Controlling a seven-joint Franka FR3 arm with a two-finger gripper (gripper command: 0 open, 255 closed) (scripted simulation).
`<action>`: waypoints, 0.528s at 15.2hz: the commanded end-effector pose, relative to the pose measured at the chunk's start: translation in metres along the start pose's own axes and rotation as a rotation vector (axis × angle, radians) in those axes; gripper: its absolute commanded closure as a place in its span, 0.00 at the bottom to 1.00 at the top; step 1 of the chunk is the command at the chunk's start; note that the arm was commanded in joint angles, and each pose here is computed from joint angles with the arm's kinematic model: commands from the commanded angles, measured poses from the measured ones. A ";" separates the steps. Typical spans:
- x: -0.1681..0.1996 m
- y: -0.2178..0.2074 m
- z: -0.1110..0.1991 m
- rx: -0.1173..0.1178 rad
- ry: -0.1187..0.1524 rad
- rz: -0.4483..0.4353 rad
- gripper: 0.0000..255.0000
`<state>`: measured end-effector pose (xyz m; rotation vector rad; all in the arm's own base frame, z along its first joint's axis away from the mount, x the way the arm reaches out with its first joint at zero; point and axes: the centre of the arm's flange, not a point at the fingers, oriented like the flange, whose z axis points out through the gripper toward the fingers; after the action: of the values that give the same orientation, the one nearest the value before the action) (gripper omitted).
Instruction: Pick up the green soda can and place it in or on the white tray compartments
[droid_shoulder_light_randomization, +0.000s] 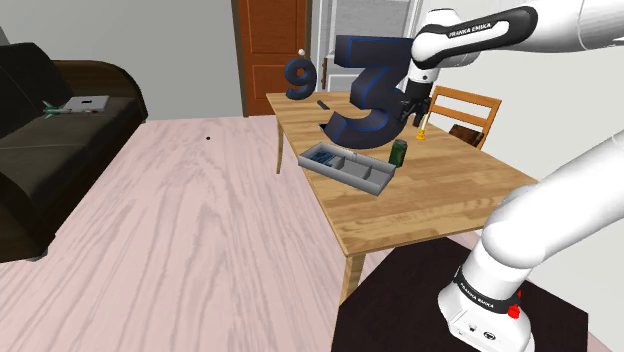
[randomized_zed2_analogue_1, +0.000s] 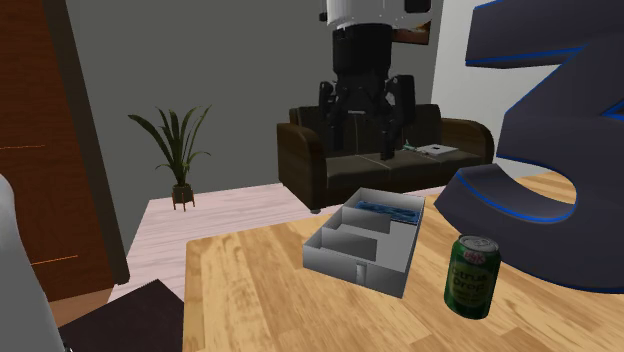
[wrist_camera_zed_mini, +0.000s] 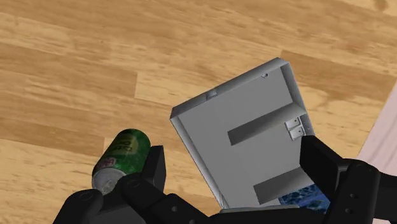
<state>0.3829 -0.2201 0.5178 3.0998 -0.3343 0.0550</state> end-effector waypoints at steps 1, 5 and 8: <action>0.014 0.016 0.014 0.001 -0.004 0.001 0.00; 0.042 0.052 0.043 0.006 -0.014 0.004 0.00; 0.063 0.079 0.066 0.010 -0.021 0.007 0.00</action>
<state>0.4229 -0.3030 0.4666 3.1106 -0.3468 0.0289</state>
